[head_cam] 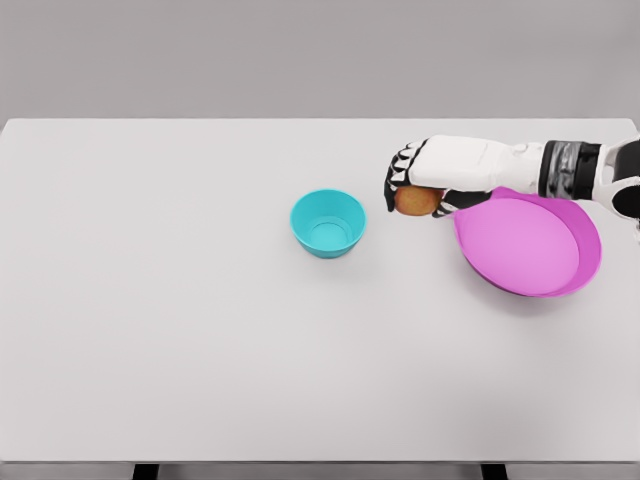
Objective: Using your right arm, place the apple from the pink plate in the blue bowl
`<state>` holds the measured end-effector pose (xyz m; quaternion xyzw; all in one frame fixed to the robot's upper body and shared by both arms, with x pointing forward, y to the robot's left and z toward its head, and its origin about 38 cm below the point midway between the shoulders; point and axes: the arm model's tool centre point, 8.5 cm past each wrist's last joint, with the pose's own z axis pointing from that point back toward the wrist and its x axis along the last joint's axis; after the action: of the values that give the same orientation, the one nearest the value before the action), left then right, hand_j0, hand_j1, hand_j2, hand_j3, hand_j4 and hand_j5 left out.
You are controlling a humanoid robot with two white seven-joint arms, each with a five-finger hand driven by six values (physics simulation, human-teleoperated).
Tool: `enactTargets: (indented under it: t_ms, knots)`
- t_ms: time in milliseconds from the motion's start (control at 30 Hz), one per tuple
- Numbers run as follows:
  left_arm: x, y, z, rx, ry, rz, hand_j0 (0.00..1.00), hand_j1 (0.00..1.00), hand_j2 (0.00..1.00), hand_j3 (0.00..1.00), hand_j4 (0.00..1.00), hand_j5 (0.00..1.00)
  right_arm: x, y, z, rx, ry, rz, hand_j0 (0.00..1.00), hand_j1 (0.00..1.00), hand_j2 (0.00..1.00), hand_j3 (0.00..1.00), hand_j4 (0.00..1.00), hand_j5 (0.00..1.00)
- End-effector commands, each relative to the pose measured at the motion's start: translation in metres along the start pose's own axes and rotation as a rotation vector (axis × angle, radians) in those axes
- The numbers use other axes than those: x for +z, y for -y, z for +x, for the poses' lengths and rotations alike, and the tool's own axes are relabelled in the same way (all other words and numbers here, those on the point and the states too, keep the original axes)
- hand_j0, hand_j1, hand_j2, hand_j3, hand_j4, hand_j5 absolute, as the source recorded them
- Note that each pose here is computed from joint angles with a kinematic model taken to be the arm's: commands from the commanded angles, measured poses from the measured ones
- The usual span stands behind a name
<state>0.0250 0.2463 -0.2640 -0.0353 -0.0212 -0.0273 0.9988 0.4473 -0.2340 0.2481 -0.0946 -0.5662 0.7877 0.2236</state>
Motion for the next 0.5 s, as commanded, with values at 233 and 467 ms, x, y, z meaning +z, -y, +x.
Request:
enactTargets:
  t_ms: [233,467]
  knots:
    - [0.000,0.000,0.001,0.000,0.001,0.000,1.00,1.00,1.00,1.00,1.00,1.00,-0.038,0.010,0.018,0.002,0.083,-0.037,0.52,0.52,0.52,0.52,0.52,0.52]
    - [0.000,0.000,0.000,0.000,0.000,0.000,1.00,1.00,1.00,1.00,1.00,1.00,-0.062,0.009,0.022,-0.023,0.113,-0.038,0.52,0.52,0.52,0.52,0.52,0.52]
